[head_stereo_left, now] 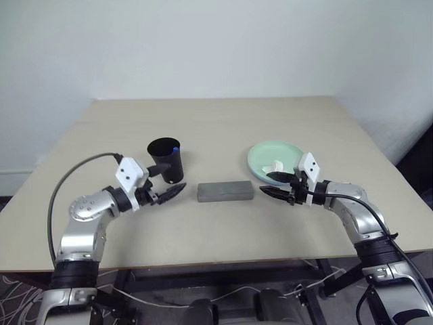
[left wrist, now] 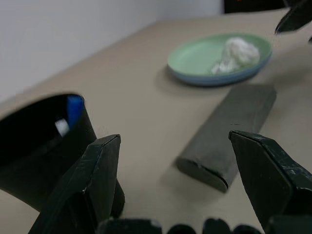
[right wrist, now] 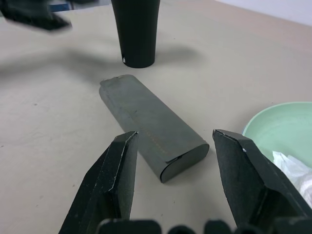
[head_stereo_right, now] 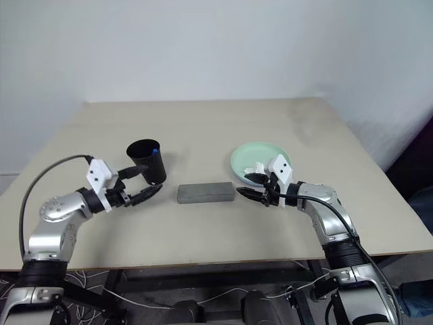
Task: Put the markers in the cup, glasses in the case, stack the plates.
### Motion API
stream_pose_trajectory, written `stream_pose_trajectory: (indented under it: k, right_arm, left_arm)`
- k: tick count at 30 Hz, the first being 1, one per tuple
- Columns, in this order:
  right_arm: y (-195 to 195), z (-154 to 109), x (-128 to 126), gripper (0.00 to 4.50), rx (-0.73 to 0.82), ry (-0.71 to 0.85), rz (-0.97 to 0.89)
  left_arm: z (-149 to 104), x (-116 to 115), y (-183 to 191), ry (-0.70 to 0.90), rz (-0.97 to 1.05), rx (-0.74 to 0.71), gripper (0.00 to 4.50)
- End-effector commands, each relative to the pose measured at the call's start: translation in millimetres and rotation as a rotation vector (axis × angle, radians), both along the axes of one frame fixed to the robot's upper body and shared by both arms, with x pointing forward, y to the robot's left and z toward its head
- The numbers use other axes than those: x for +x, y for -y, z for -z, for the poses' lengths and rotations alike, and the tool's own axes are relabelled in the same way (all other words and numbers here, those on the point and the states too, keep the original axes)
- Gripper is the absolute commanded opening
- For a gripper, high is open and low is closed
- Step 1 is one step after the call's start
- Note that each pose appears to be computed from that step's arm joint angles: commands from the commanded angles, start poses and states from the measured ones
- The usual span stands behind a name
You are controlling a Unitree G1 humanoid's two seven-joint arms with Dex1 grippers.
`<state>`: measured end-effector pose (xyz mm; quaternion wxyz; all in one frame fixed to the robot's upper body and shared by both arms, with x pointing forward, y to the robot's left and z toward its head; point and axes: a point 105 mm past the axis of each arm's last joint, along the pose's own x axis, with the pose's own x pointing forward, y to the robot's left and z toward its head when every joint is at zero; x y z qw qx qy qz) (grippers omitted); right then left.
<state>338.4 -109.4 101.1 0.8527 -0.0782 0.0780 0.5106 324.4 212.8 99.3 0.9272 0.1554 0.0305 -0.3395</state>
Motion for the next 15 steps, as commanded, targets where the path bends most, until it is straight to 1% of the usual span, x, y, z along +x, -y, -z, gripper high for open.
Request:
stream_pose_trajectory:
  k: [1, 6, 15]
  right_arm:
    - [6.8, -15.2, 7.0, 2.65, 0.017, 0.043, 0.009]
    - [17.4, -5.9, 6.4, 2.65, -0.008, 0.018, 0.022]
    - [22.4, -0.8, 4.4, 2.65, -0.021, 0.001, 0.040]
  left_arm:
    - [3.4, 6.6, -10.8, 0.060, -0.140, 0.010, 3.75]
    - [16.9, 3.9, -13.9, 0.050, -0.203, -0.002, 3.75]
    - [15.4, 4.1, -6.3, 0.061, -0.208, -0.030, 3.75]
